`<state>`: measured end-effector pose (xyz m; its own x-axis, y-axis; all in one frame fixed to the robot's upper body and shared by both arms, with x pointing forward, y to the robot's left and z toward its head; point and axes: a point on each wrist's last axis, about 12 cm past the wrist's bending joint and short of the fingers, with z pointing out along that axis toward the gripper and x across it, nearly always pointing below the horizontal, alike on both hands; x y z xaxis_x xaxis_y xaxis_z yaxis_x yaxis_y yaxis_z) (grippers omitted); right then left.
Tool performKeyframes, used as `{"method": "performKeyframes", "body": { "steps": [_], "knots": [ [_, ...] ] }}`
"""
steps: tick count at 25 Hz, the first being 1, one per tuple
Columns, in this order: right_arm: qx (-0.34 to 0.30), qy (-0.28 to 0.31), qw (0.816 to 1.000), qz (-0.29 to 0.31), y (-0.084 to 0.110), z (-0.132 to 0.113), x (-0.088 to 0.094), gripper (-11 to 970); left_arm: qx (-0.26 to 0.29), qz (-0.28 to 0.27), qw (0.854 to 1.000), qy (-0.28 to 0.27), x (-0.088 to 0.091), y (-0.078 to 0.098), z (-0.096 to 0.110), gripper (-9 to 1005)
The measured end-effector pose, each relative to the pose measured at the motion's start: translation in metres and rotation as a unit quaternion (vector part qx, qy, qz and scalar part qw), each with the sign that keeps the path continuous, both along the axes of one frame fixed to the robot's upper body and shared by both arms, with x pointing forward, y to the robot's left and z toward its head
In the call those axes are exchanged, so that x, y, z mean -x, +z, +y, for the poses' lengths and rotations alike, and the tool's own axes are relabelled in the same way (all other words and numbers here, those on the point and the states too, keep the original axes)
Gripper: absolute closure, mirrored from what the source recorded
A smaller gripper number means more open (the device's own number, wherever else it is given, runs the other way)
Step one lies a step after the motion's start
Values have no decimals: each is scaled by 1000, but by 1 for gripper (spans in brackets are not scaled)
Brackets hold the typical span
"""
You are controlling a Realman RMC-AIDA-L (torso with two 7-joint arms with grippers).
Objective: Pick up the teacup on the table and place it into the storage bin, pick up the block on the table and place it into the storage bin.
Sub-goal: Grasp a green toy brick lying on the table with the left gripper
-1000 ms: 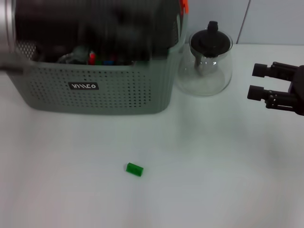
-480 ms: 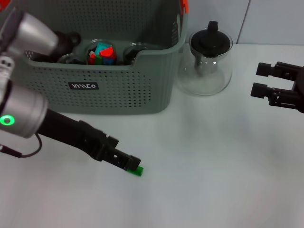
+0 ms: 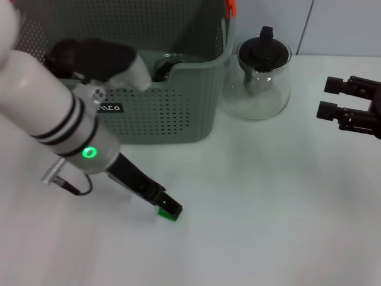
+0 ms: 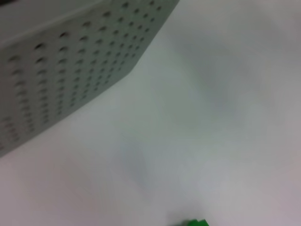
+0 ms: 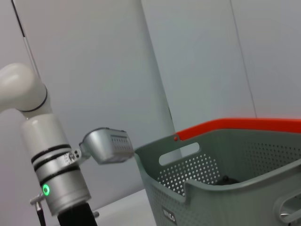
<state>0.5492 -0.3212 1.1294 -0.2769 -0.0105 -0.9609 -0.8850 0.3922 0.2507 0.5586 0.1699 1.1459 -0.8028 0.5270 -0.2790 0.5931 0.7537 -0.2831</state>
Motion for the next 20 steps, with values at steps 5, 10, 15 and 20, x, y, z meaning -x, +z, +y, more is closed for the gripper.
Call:
{"method": "performKeyframes", "body": {
  "steps": [5,10,15,20],
  "knots": [
    [1,-4,1000,-4,1,-2,-1,168,-17,-18,1000,1,-1,-3,-16,90],
    [2,-5,1000,-6,2,-2,-1,169,-41,-30,999,0,0,-11,-29,96],
    [3,-6,1000,-7,2,-3,-1,169,-63,-35,997,1,2,-18,-36,101],
    [4,-7,1000,-6,1,-3,-1,168,-70,-32,997,4,5,-25,-41,107]
  ]
}}
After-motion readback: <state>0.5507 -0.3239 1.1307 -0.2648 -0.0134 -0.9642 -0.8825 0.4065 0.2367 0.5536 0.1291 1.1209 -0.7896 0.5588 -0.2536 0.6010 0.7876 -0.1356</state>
